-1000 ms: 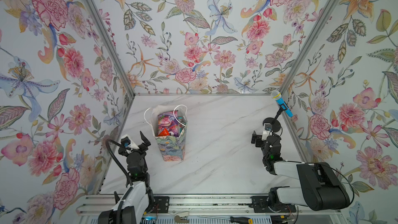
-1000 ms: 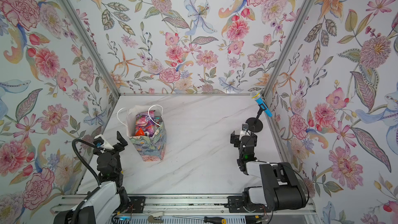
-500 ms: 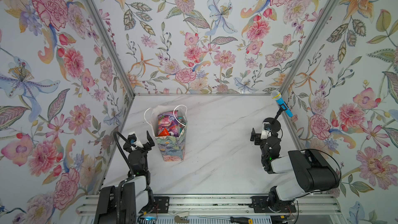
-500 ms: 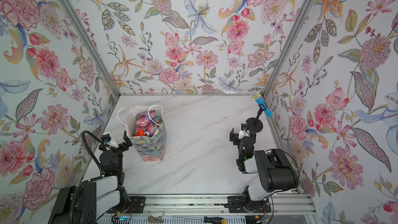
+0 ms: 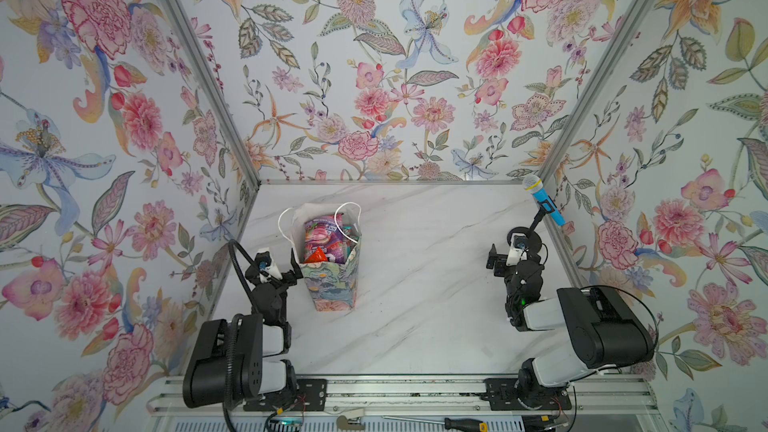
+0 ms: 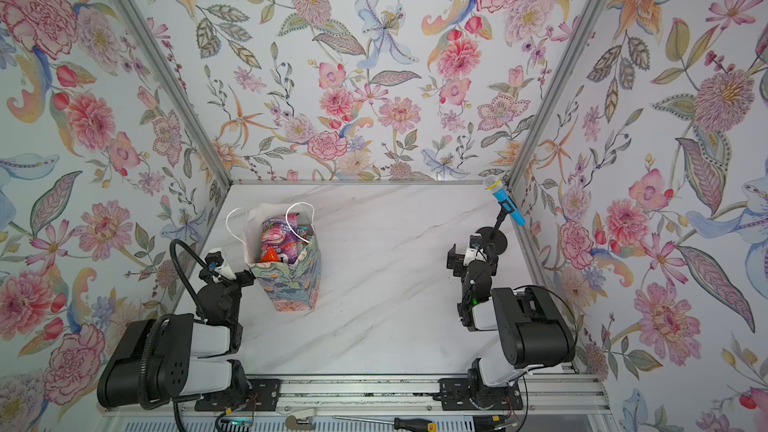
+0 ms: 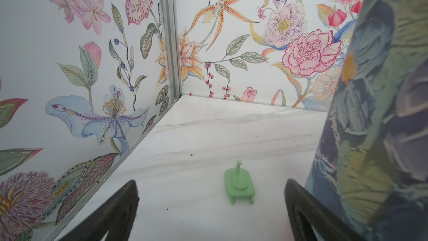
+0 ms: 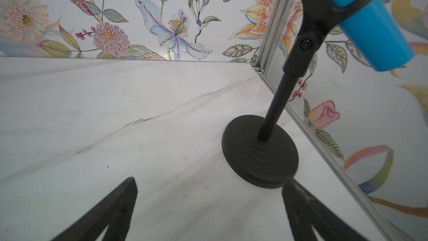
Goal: Place the snacks into the paper bag
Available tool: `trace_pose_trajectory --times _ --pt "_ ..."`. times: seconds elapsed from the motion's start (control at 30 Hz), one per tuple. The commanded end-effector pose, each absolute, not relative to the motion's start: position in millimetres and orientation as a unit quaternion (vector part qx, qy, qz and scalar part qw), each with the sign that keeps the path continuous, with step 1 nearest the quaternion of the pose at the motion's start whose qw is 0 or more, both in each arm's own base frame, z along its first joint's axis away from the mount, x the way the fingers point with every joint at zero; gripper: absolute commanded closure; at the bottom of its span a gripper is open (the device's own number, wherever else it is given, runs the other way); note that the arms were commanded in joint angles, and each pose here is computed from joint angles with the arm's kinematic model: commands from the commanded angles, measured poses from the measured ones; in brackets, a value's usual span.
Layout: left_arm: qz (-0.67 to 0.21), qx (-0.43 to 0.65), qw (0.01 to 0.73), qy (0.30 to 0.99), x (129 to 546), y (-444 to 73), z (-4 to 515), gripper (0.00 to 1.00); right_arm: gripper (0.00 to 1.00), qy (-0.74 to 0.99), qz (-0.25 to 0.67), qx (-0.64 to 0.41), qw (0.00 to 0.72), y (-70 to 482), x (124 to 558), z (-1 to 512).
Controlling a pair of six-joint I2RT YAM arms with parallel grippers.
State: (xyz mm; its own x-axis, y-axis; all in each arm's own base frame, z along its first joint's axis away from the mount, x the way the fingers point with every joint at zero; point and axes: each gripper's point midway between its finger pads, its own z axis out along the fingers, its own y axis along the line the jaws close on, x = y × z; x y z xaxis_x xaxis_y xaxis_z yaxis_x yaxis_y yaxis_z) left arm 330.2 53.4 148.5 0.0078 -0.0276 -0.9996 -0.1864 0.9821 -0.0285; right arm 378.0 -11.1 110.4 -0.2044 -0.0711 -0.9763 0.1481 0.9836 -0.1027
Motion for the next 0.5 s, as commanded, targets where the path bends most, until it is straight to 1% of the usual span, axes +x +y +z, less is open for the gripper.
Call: trace_pose_trajectory --times 0.0,0.17,0.3,0.4,0.47 --pt "0.060 -0.048 0.739 0.669 332.0 45.9 166.9 0.01 0.01 0.774 -0.079 0.033 0.627 -12.0 381.0 110.1" --pt "0.064 -0.036 0.734 0.676 334.7 41.1 164.6 0.01 0.01 0.776 -0.076 0.031 0.625 -11.6 381.5 109.1" --pt "0.072 -0.022 0.747 0.660 328.0 33.7 166.5 0.01 0.01 0.776 -0.074 0.032 0.625 -12.2 382.0 109.2" --pt "0.074 -0.017 0.727 0.682 335.0 31.6 150.5 0.01 0.01 0.777 -0.074 0.031 0.624 -12.1 382.0 108.6" --pt "0.075 -0.018 0.731 0.678 336.8 31.7 153.2 0.01 0.01 0.778 -0.073 0.029 0.624 -11.1 381.7 108.2"
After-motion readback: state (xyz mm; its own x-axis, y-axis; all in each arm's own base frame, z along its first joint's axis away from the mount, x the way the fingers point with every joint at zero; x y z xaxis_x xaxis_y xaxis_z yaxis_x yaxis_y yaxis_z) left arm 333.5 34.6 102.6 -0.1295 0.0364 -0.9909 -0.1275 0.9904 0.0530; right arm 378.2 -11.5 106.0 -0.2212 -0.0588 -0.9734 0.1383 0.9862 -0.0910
